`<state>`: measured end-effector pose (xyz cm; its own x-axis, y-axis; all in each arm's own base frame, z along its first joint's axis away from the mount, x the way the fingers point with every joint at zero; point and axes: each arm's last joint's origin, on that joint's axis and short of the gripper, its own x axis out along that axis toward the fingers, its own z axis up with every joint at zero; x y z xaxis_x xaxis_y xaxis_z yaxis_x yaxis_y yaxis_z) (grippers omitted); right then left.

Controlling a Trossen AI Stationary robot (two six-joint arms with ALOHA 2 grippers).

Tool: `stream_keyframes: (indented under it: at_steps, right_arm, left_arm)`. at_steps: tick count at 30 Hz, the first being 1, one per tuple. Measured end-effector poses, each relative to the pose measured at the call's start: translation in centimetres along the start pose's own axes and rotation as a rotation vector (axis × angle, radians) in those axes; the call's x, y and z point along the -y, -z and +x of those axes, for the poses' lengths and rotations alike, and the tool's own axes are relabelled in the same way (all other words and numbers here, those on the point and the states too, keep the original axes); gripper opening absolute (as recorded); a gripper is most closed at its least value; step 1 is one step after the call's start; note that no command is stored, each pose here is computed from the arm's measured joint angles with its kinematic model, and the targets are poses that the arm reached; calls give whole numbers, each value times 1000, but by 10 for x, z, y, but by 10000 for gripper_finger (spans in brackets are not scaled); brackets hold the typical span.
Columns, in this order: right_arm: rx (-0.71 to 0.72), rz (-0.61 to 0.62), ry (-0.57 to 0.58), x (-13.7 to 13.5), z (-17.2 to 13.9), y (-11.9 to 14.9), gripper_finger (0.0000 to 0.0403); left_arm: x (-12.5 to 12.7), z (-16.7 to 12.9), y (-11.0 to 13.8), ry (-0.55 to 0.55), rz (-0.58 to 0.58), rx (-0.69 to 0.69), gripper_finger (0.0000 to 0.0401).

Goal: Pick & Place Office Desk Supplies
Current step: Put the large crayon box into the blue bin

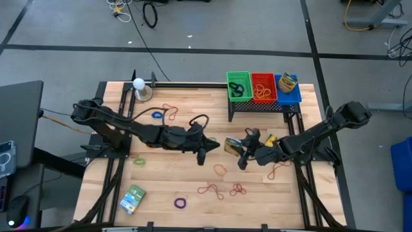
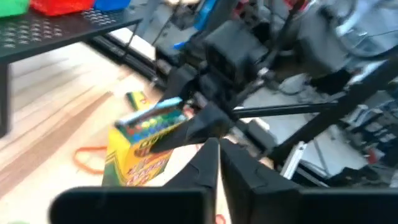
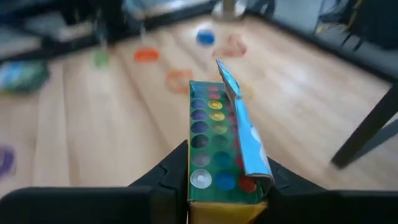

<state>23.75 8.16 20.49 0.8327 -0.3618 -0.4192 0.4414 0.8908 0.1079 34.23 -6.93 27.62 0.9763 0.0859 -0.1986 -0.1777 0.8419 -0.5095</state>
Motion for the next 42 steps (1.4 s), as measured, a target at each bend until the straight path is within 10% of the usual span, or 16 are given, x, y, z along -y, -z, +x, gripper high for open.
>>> stream_keyframes:
  at_steps: [17, 42]
  right_arm:
    - [-65, -30, -126, 14, 17, 44, 103]
    - [-97, -157, -184, 23, 50, 51, 107]
  left_arm:
    - [-54, -23, 63, 27, 70, 61, 6]
    - [-62, -22, 73, -42, 194, -44, 7]
